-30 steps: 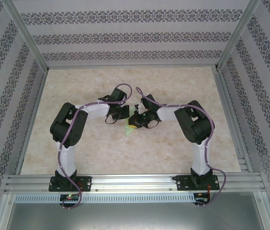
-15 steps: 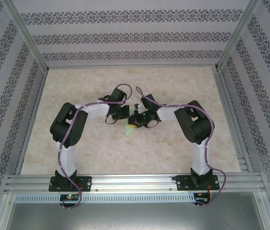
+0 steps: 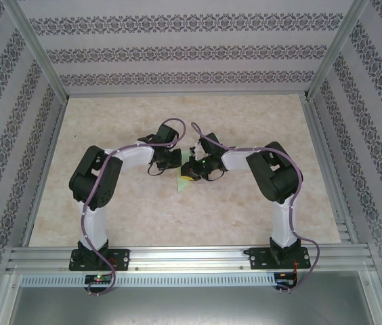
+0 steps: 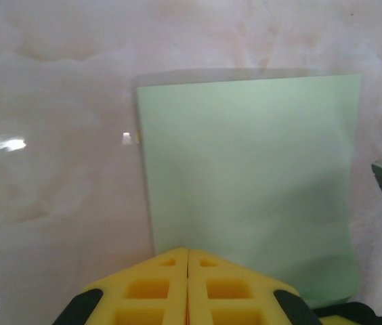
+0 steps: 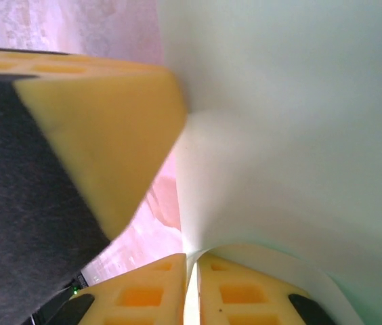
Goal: Fold a paper plane with a square sheet of paper (pick it up from the middle)
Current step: Third fold the triangle at the center of the table.
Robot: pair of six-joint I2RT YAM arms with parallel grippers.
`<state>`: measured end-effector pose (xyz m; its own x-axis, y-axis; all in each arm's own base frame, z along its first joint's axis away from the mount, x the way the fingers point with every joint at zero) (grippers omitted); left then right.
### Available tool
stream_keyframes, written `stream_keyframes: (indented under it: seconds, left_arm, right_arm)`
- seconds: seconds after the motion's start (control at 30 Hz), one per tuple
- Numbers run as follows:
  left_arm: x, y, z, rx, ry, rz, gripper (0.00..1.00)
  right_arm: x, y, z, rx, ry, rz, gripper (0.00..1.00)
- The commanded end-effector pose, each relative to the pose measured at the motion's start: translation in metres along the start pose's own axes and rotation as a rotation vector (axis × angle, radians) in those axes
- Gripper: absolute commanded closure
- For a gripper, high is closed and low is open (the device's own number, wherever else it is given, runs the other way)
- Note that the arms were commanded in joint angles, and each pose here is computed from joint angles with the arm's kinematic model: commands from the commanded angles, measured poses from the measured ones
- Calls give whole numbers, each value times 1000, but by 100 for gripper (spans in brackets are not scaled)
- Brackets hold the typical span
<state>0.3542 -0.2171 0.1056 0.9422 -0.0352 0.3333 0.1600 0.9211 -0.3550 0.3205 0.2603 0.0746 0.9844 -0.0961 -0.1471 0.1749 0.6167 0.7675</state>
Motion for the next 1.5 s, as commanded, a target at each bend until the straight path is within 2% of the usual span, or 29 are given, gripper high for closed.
stream_keyframes:
  seconds: [0.0,0.17,0.33,0.43,0.57,0.7,0.8,1.03,1.47]
  left_arm:
    - [3,13,28,63,-49,92,91]
    - [-12,27,41,66,-73,159,91]
    - [-22,27,51,21,-84,164,90]
    - [-27,20,54,-63,-86,143,90]
    - [-35,9,54,-125,-67,107,92]
    - [-46,-3,50,-192,-45,91,94]
    - [-54,-14,46,-251,-24,83,96]
    - [-72,-31,35,-297,22,61,98]
    - [-93,-24,11,-233,105,82,98]
  right_arm:
    - [4,-25,-8,-110,-25,-34,83]
    - [3,-25,-7,-122,-29,-33,73]
    - [3,-24,-6,-126,-31,-27,69]
    - [3,-25,-6,-137,-39,-25,72]
    - [3,-26,-5,-153,-45,-27,84]
    - [2,-29,-5,-182,-47,-28,89]
    - [2,-29,-6,-188,-47,-27,91]
    - [2,-28,-7,-188,-44,-28,93]
    - [2,-31,-9,-193,-39,-33,93]
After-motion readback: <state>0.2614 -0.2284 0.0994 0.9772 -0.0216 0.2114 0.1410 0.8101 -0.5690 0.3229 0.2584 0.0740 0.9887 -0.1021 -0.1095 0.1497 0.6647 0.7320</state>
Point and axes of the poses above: each hand's point on the last joint's axis, 136 mm out from that joint toward the fingers, its own z axis back along the fingers, its own y axis along the line the jaws close on, x = y × z, the point moved 9 cm from there along z, back along the fingers, and after that the axes turned 12 degrees about -z, right-handed, at the moved point
